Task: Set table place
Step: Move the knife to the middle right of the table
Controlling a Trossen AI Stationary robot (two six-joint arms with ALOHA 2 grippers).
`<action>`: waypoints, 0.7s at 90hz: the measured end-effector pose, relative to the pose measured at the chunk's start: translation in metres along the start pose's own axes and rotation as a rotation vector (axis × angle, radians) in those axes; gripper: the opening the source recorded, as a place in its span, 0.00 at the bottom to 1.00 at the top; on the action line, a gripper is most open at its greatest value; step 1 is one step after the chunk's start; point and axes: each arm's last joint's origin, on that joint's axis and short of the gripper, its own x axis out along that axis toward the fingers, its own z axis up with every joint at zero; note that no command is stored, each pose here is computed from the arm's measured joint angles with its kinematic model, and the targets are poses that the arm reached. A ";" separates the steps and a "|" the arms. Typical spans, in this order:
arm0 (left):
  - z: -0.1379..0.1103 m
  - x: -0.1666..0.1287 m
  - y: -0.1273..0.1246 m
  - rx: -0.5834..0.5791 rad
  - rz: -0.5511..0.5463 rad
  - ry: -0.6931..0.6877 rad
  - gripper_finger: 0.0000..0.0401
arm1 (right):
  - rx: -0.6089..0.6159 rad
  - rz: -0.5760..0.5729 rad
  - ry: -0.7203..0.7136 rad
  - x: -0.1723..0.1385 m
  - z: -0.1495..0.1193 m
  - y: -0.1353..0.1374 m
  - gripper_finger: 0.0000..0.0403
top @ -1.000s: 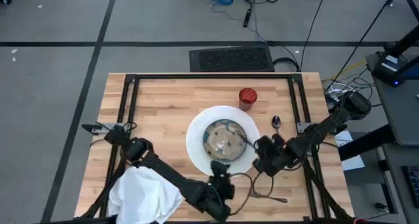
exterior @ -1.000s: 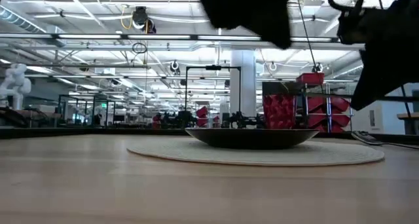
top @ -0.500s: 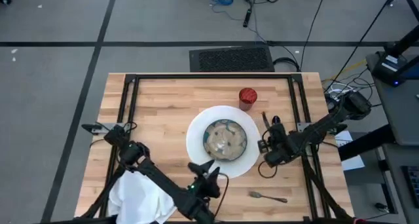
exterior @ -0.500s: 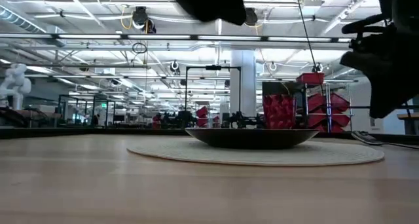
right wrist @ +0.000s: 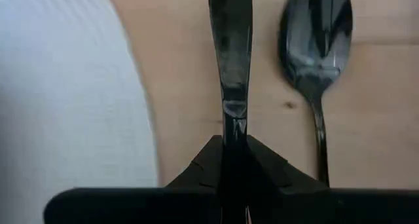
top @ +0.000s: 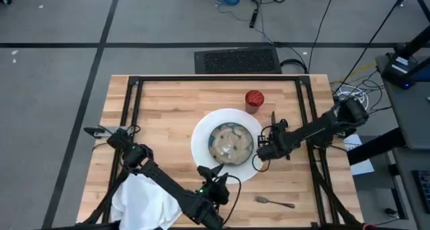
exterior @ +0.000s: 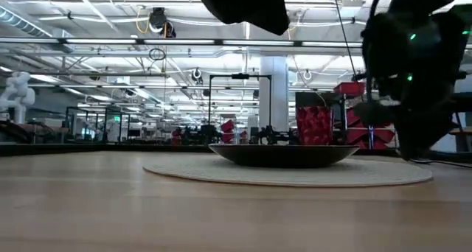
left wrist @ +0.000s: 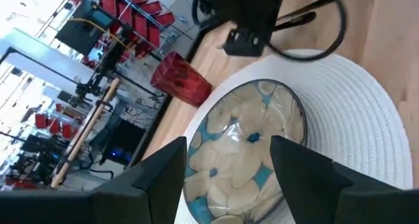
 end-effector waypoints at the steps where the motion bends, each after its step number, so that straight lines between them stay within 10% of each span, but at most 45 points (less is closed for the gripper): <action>1: 0.000 0.000 0.000 0.003 -0.001 0.001 0.52 | -0.002 -0.002 0.001 0.001 0.000 0.000 0.05; 63: -0.001 0.000 -0.001 0.033 -0.050 0.038 0.52 | -0.012 -0.006 0.093 0.001 -0.002 0.003 0.11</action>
